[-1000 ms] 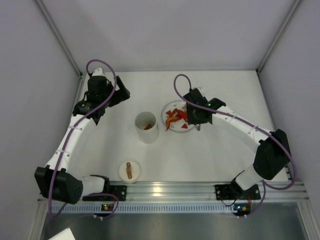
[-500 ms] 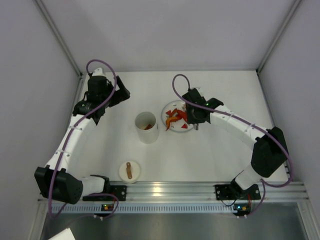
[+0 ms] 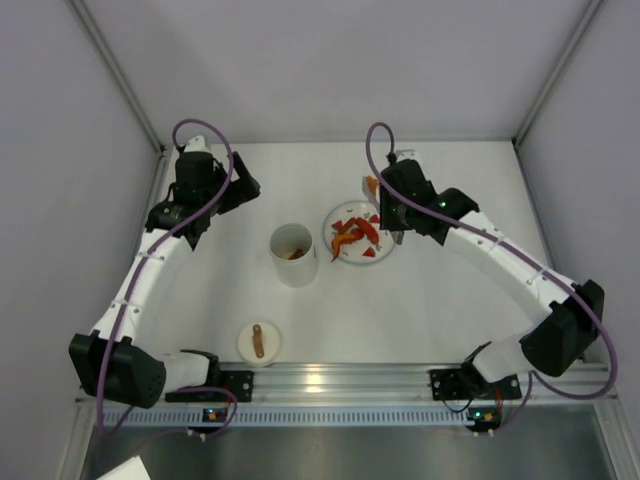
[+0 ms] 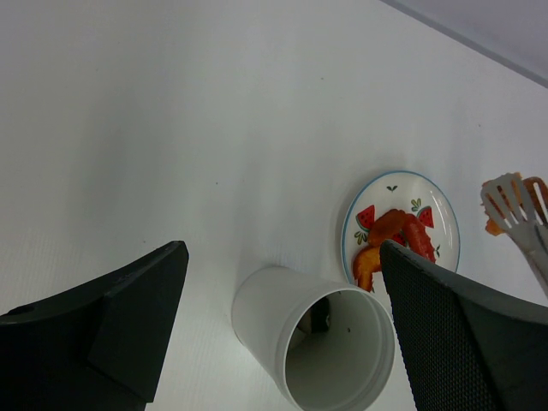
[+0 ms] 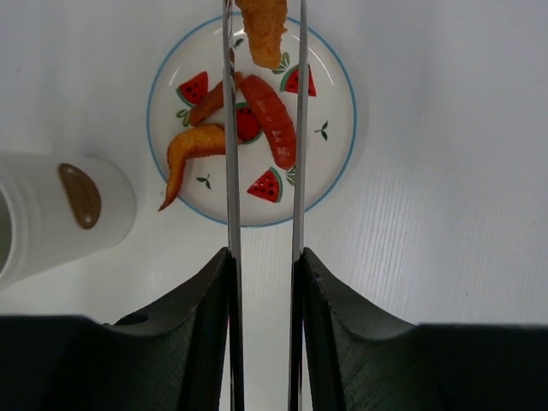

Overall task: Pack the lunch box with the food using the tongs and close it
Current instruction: Pick up the fake food from the plate.

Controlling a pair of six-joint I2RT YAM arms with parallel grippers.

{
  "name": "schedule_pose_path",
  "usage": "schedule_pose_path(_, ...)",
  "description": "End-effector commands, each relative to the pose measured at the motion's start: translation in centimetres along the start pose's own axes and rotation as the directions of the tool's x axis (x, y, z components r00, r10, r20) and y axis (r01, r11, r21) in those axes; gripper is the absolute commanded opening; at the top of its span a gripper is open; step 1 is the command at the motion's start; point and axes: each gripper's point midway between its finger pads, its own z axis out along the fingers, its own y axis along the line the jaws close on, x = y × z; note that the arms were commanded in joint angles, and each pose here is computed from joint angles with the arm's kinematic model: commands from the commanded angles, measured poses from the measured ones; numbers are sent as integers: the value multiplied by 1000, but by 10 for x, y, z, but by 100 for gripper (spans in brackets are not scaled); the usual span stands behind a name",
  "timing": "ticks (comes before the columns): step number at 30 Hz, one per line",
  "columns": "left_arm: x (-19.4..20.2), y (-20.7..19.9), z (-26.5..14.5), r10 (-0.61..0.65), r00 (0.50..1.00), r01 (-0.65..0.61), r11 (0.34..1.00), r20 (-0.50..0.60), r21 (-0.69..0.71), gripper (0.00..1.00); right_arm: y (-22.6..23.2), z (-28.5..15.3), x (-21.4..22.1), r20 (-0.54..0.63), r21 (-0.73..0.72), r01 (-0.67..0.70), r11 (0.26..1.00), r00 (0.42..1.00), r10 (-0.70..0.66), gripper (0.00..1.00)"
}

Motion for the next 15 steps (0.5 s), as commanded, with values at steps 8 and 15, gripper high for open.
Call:
schedule_pose_path(8,-2,-6,1,-2,1000,2,1000,1,20,99,62,-97,-25,114,-323,96,941,992,-62,7)
schedule_pose_path(15,-1,-6,2,-5,1000,5,1000,-3,21,99,115,-135,10,100,-515,200,834,980,-174,9)
